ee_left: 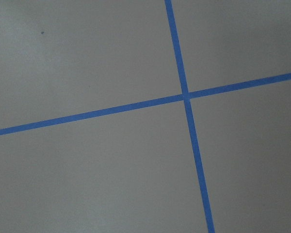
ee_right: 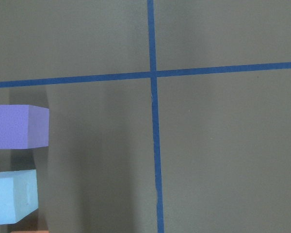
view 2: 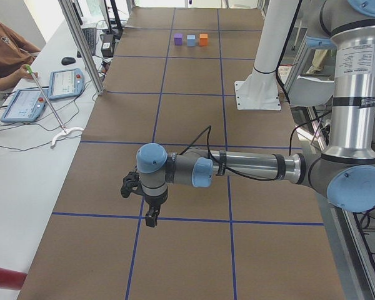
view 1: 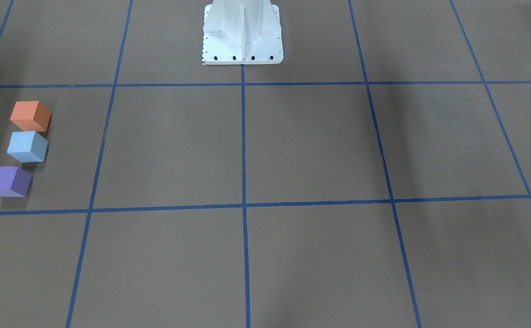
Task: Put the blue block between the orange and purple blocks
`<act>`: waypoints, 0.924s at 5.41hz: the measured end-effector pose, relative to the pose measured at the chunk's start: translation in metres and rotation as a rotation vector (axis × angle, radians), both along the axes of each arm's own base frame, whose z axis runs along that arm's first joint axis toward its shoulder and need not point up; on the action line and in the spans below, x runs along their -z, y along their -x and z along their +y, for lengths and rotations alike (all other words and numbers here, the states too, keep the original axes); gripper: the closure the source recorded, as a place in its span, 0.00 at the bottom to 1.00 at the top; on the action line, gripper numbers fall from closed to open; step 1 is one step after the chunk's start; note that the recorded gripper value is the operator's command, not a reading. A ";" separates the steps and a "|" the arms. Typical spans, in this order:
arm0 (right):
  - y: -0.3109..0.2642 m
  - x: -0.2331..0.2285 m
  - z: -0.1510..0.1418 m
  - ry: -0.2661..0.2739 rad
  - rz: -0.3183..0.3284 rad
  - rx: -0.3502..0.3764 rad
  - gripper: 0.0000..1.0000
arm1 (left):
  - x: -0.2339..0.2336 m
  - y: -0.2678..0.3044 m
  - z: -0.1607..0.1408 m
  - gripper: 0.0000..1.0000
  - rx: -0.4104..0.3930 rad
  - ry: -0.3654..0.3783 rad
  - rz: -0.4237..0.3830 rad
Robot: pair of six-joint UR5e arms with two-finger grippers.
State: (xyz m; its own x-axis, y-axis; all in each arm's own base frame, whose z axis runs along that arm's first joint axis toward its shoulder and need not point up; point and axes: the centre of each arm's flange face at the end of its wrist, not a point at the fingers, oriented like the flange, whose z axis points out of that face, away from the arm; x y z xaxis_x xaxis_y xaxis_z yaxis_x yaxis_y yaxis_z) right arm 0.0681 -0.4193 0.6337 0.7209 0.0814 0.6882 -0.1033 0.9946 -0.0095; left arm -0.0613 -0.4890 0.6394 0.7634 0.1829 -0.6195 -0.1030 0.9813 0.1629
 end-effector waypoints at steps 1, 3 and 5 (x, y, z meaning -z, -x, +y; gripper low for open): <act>0.000 -0.002 0.003 0.004 0.002 0.001 0.00 | 0.000 0.000 0.000 0.00 0.000 -0.002 0.000; 0.000 -0.003 0.003 0.003 0.000 0.001 0.00 | 0.002 0.000 -0.001 0.00 0.000 -0.005 -0.001; 0.001 -0.001 0.002 -0.002 -0.005 0.002 0.00 | 0.001 0.000 -0.001 0.00 -0.001 -0.004 -0.001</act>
